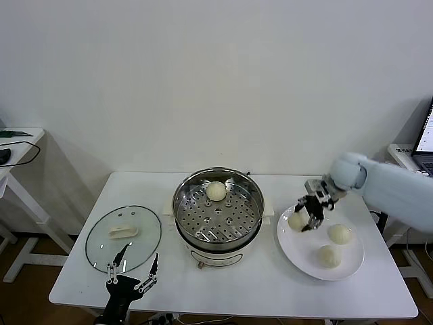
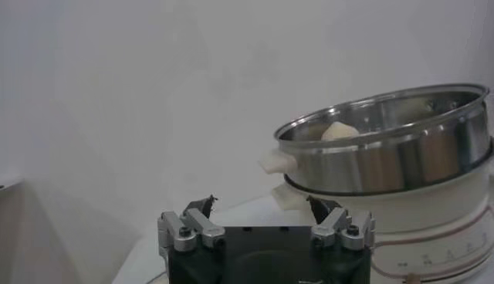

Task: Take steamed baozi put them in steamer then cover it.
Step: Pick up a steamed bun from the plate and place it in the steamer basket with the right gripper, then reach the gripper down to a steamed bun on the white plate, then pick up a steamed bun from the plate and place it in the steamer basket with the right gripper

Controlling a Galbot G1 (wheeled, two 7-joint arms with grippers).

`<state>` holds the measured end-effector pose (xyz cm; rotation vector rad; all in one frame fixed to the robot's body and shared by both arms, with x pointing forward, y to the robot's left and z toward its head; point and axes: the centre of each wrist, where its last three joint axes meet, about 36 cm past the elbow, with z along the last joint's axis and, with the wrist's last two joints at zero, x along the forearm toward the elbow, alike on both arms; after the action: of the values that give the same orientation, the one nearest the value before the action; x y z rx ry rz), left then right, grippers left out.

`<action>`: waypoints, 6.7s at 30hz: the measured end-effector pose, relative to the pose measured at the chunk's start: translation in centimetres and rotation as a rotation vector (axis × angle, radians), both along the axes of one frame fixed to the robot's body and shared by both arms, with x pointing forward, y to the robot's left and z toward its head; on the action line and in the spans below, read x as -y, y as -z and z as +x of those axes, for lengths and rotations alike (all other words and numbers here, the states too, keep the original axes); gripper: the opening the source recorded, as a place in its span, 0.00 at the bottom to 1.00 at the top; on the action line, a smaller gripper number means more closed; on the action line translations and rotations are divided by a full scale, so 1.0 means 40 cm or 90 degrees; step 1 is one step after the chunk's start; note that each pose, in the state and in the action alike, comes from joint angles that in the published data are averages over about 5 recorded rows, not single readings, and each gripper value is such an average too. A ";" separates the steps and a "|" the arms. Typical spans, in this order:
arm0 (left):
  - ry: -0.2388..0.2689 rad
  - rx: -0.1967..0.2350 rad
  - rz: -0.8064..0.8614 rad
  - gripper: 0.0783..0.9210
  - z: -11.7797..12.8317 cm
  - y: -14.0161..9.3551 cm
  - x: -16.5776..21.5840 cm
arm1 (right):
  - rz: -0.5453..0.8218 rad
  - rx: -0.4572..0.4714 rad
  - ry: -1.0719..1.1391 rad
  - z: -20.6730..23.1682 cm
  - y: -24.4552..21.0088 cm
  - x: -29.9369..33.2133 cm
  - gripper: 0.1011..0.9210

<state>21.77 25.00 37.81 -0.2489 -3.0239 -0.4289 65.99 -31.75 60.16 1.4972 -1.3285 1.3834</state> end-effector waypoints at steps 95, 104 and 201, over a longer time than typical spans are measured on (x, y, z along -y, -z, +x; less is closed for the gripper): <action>-0.021 0.021 -0.018 0.88 0.031 0.005 -0.011 | -0.020 -0.045 0.030 -0.183 0.101 0.229 0.88; -0.025 0.017 -0.022 0.88 0.024 0.013 -0.007 | -0.039 -0.048 0.059 -0.236 0.220 0.283 0.88; -0.026 0.033 -0.051 0.88 0.013 -0.064 0.010 | -0.179 0.119 -1.044 -0.212 -0.008 -0.738 0.83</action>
<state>22.31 24.61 40.38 -0.1828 -3.0950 -0.3172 57.51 -2.22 60.47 2.2974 0.3923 2.4682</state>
